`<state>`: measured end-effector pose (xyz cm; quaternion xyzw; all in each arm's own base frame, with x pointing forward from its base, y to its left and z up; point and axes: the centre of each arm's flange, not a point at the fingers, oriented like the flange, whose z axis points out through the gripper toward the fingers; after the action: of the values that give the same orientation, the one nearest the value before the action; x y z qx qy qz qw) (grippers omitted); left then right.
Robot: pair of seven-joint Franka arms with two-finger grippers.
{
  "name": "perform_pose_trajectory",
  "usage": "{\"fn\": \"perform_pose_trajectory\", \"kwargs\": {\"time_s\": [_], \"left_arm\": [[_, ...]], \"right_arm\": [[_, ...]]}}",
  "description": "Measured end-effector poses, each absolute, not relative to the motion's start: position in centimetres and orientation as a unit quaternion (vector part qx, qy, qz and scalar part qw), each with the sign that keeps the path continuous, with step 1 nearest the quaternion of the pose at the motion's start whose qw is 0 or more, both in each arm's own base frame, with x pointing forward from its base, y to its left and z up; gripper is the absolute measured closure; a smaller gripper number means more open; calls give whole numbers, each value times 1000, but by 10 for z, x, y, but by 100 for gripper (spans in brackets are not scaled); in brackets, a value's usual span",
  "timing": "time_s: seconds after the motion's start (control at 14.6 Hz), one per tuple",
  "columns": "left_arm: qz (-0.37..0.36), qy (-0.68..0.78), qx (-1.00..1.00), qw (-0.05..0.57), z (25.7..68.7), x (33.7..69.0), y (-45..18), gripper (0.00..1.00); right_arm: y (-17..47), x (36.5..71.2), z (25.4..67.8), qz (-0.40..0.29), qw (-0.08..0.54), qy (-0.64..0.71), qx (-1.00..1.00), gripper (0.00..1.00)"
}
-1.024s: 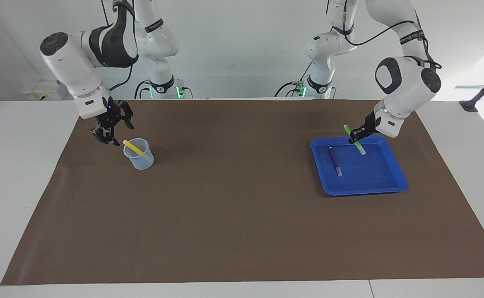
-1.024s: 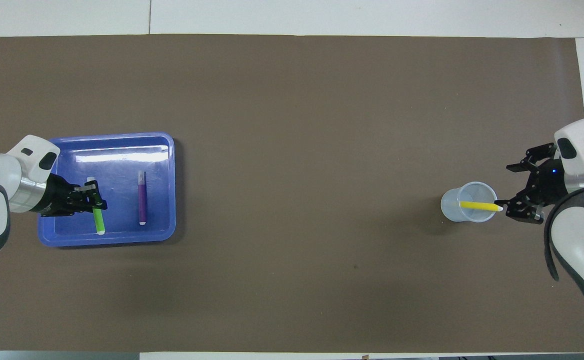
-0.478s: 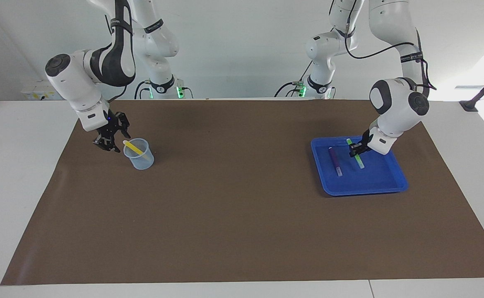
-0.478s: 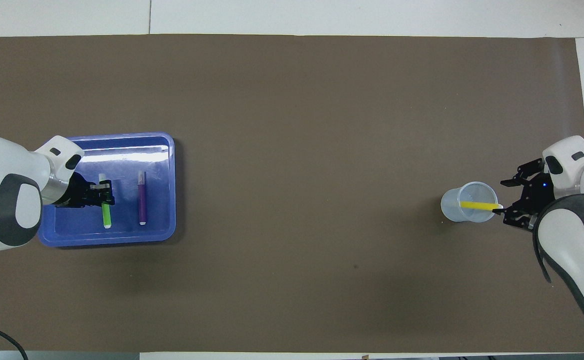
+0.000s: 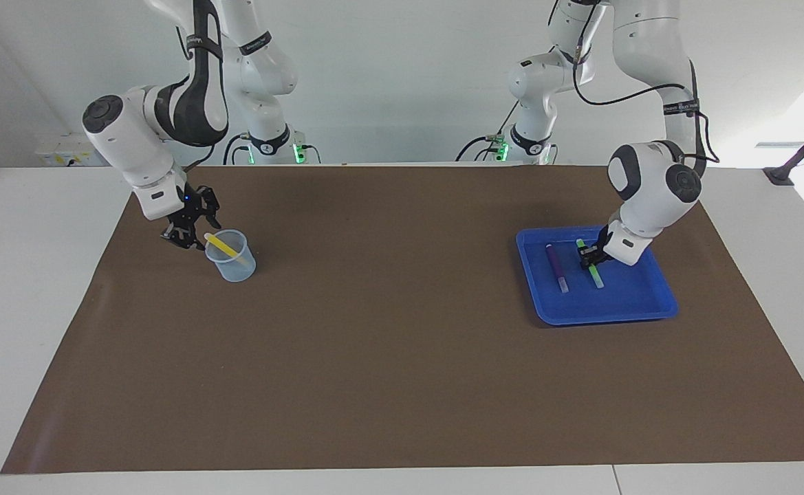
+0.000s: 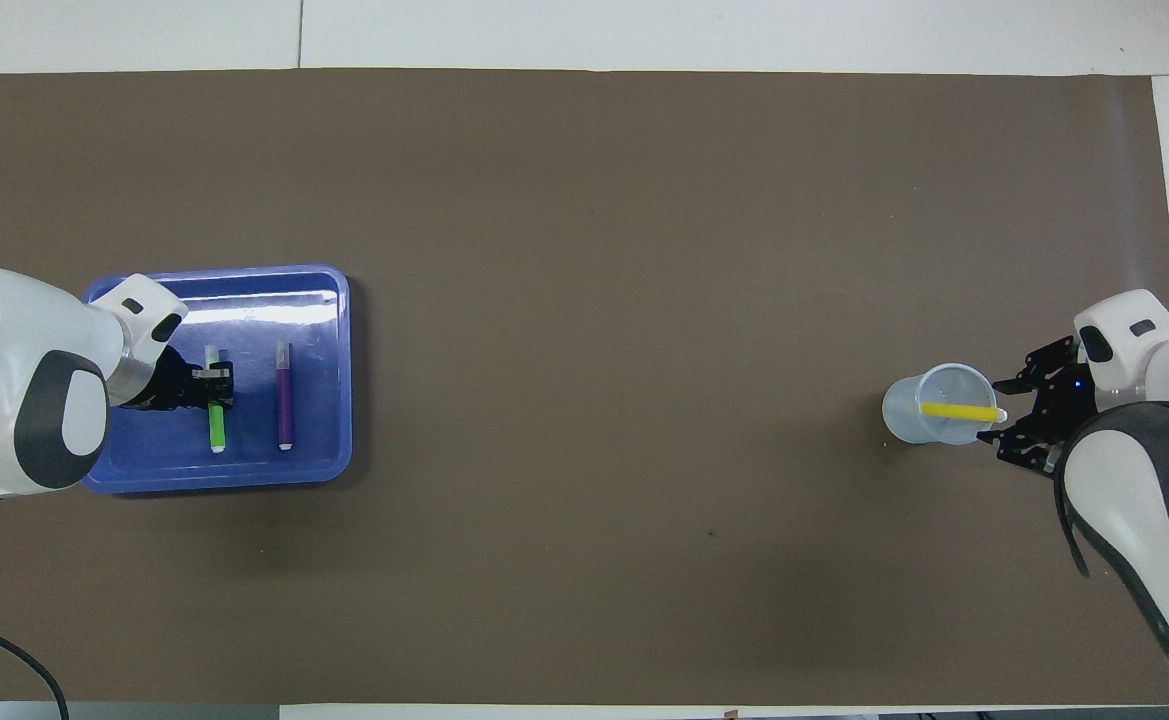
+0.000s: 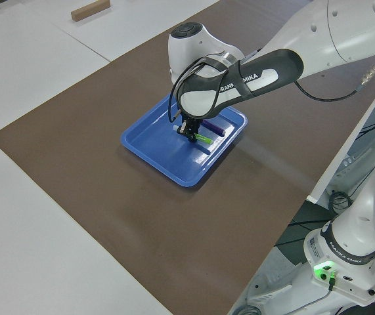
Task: Right arm passes pens to left for tray arrangement
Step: 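Grasp the yellow pen in the cup with the right gripper and lift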
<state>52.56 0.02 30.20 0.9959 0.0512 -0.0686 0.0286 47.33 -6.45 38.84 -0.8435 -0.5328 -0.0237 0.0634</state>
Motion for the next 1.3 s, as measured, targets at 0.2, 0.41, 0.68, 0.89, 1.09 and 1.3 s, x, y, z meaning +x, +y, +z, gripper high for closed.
{"fn": "perform_pose_trajectory", "kwargs": {"time_s": [0.2,0.41,0.68,0.89,1.09,1.3], "left_arm": [[-69,46,996,27,302,526,0,81],[-68,44,996,27,302,526,-1,63],[-68,44,996,27,302,526,-1,19],[-68,44,996,27,302,526,0,0],[-68,44,996,27,306,529,0,0],[-86,42,995,28,327,538,-1,0]], "right_arm": [[-64,469,384,-19,67,-528,-847,45],[-65,469,384,-20,66,-527,-847,50],[-68,469,384,-21,65,-525,-849,53],[-68,469,384,-21,65,-524,-849,58],[-68,469,385,-22,65,-524,-849,77],[-68,470,387,-24,63,-525,-849,83]]}}
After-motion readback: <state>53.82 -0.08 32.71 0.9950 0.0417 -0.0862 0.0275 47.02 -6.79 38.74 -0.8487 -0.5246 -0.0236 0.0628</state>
